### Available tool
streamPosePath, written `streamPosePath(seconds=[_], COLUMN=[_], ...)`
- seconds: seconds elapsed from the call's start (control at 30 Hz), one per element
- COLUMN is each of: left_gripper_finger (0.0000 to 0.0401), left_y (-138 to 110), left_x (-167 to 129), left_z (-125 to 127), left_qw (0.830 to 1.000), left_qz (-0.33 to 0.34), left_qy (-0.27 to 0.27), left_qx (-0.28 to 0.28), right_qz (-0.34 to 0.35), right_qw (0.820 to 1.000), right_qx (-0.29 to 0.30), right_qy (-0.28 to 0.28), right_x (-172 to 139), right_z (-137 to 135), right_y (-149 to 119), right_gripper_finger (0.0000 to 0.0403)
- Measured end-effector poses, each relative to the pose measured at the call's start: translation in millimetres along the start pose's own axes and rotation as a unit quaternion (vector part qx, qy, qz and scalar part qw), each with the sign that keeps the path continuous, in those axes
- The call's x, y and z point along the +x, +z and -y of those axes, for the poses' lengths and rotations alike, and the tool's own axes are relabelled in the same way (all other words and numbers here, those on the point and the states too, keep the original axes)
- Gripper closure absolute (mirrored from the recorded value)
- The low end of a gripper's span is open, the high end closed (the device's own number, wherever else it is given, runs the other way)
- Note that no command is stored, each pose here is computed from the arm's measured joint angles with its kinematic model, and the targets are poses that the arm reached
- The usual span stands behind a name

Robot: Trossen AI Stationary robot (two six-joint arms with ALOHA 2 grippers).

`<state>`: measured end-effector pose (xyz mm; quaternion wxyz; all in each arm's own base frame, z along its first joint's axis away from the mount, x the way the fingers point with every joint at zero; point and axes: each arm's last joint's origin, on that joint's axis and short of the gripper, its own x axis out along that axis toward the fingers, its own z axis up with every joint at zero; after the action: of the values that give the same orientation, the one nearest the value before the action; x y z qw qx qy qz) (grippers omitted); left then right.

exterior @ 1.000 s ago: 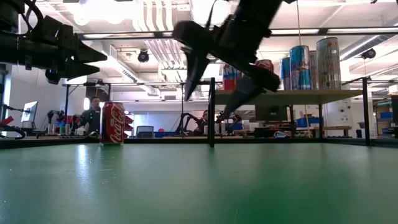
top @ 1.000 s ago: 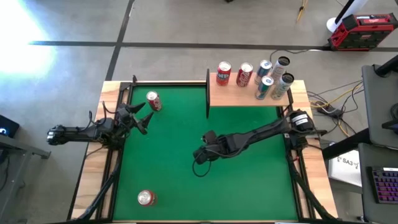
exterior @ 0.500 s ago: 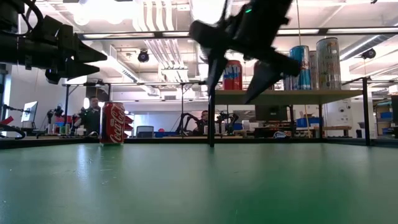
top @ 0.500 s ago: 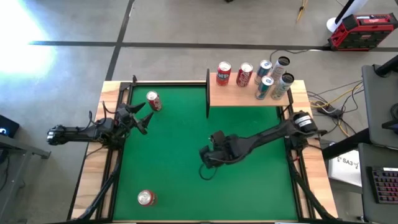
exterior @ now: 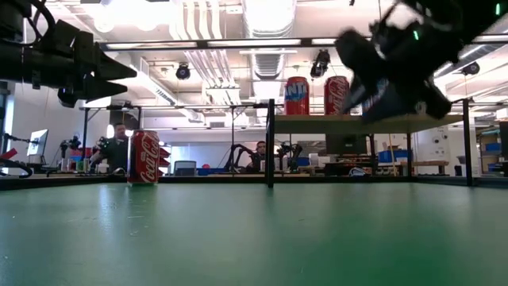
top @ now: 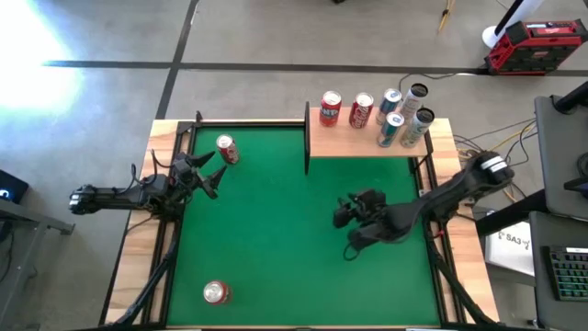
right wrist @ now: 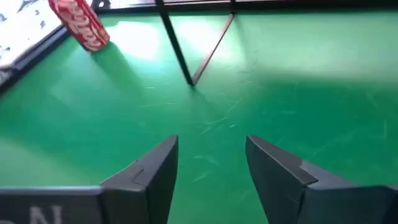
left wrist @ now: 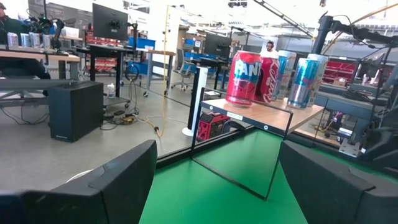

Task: Place canned beverage on shelf
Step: Put the red white soda can on the shelf aligned with the other red white soda can

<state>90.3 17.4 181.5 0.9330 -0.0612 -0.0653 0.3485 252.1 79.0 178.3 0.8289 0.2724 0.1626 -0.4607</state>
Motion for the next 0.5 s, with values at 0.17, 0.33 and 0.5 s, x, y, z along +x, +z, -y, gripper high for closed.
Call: streamPosePath(seconds=[0.17, 0.33, 0.5], left_gripper_finger=[0.0077, 0.0077, 0.0077], left_y=[0.1, 0.1, 0.0], left_x=[0.0, 0.0, 0.0], left_z=[0.0, 0.0, 0.0], left_qw=[1.0, 1.0, 1.0], left_qz=[0.0, 0.0, 0.0], left_qy=[0.0, 0.0, 0.0], left_qx=[0.0, 0.0, 0.0], right_qz=[-0.022, -0.05, -0.065], right_qw=[0.994, 0.941, 0.892], right_qx=[-0.03, -0.118, -0.155], right_qy=[0.101, 0.313, 0.421], right_x=[22.7, 42.0, 53.5], right_z=[27.6, 44.7, 54.7], right_y=[-3.0, 2.2, 9.9], right_gripper_finger=[0.0229, 0.0229, 0.0229])
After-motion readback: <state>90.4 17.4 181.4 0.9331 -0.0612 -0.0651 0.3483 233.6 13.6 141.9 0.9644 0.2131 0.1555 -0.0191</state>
